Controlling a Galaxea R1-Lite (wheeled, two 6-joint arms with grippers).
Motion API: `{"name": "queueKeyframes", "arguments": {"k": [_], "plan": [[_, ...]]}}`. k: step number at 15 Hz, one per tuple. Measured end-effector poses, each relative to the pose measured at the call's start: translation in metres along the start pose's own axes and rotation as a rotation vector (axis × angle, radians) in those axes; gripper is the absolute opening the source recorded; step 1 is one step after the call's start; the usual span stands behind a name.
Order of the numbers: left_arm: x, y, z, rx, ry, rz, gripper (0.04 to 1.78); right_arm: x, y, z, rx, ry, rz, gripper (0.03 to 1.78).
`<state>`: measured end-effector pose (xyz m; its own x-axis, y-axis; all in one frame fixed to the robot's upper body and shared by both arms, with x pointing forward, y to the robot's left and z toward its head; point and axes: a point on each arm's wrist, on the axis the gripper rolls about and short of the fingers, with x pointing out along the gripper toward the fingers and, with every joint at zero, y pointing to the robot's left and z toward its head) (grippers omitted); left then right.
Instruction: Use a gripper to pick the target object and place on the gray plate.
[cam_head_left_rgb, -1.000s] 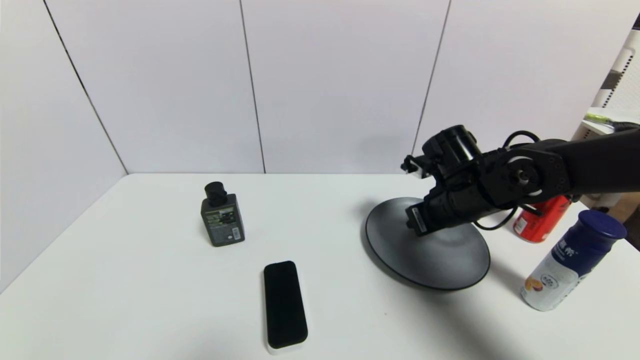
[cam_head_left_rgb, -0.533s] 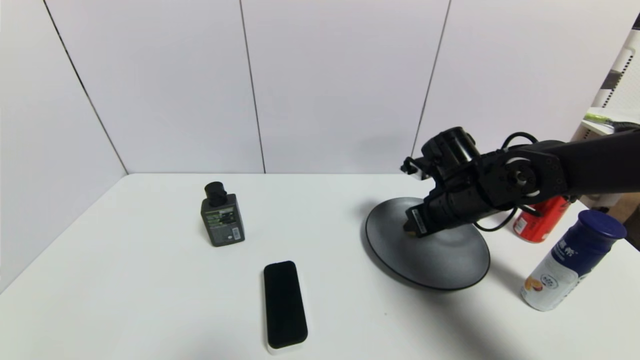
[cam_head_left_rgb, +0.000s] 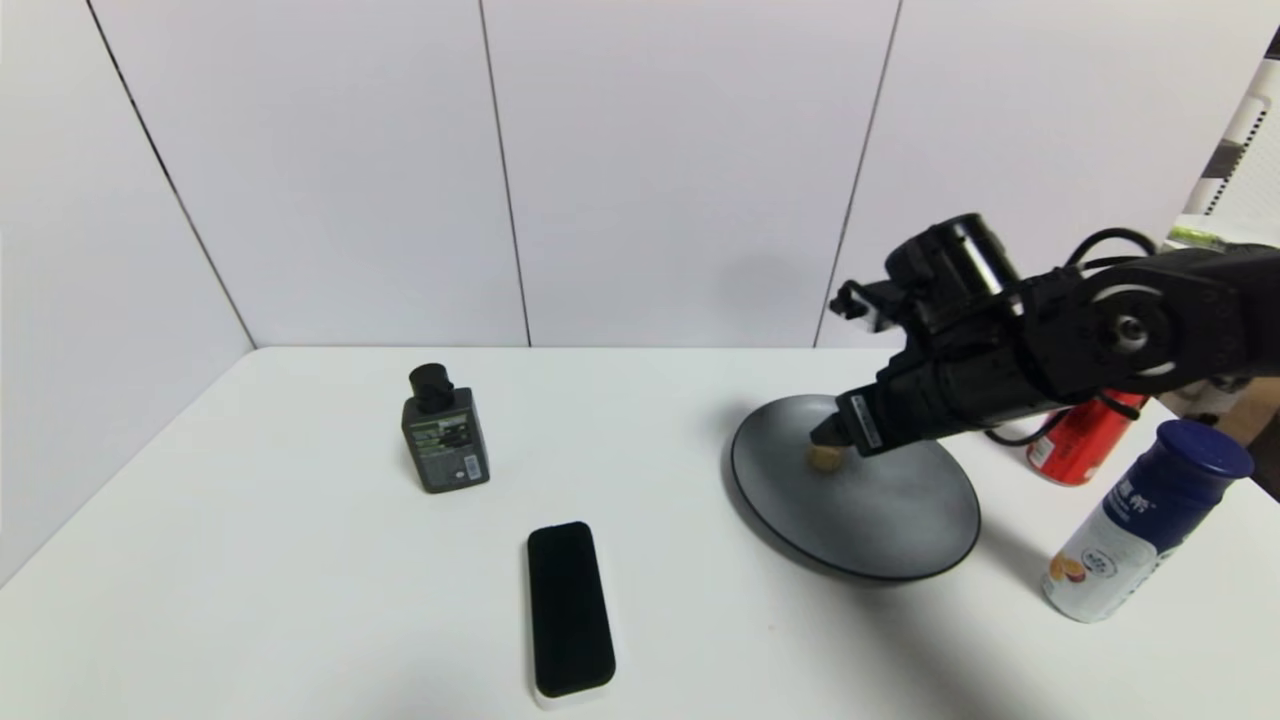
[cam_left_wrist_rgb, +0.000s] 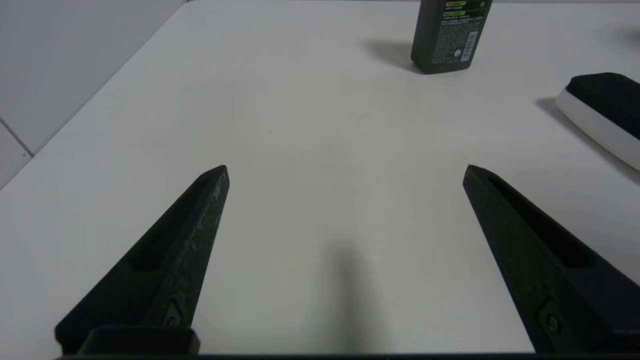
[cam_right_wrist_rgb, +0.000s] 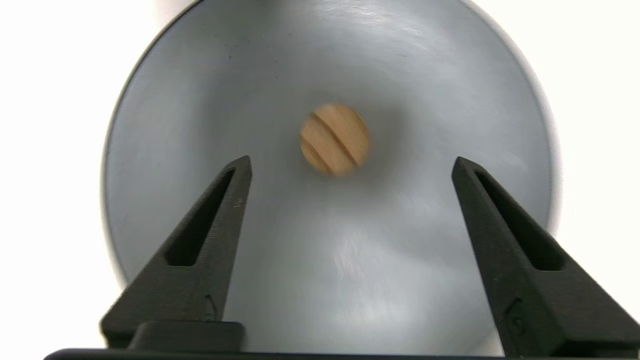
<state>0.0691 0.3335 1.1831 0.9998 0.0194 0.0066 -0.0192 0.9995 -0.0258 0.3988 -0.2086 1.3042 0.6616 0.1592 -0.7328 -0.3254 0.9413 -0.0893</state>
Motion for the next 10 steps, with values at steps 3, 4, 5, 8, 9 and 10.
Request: {"name": "queueKeyframes", "arguments": {"k": [3, 4, 5, 8, 9, 10], "plan": [[0.0, 0.0, 0.0, 0.0, 0.0, 0.0, 1.69, -0.066, 0.001, -0.011, -0.008, -0.121, 0.02, 1.51], [0.0, 0.0, 0.0, 0.0, 0.0, 0.0, 1.69, -0.09, 0.001, -0.019, -0.01, -0.172, 0.029, 1.54], [0.0, 0.0, 0.0, 0.0, 0.0, 0.0, 1.69, -0.115, 0.0, -0.028, -0.01, -0.228, 0.037, 1.56], [0.0, 0.0, 0.0, 0.0, 0.0, 0.0, 1.69, -0.182, -0.011, -0.069, 0.013, -0.427, 0.041, 1.61], [0.0, 0.0, 0.0, 0.0, 0.0, 0.0, 1.69, -0.199, -0.016, -0.085, 0.03, -0.484, 0.028, 1.62], [0.0, 0.0, 0.0, 0.0, 0.0, 0.0, 1.69, -0.213, -0.021, -0.1, 0.051, -0.539, 0.006, 1.63]]}}
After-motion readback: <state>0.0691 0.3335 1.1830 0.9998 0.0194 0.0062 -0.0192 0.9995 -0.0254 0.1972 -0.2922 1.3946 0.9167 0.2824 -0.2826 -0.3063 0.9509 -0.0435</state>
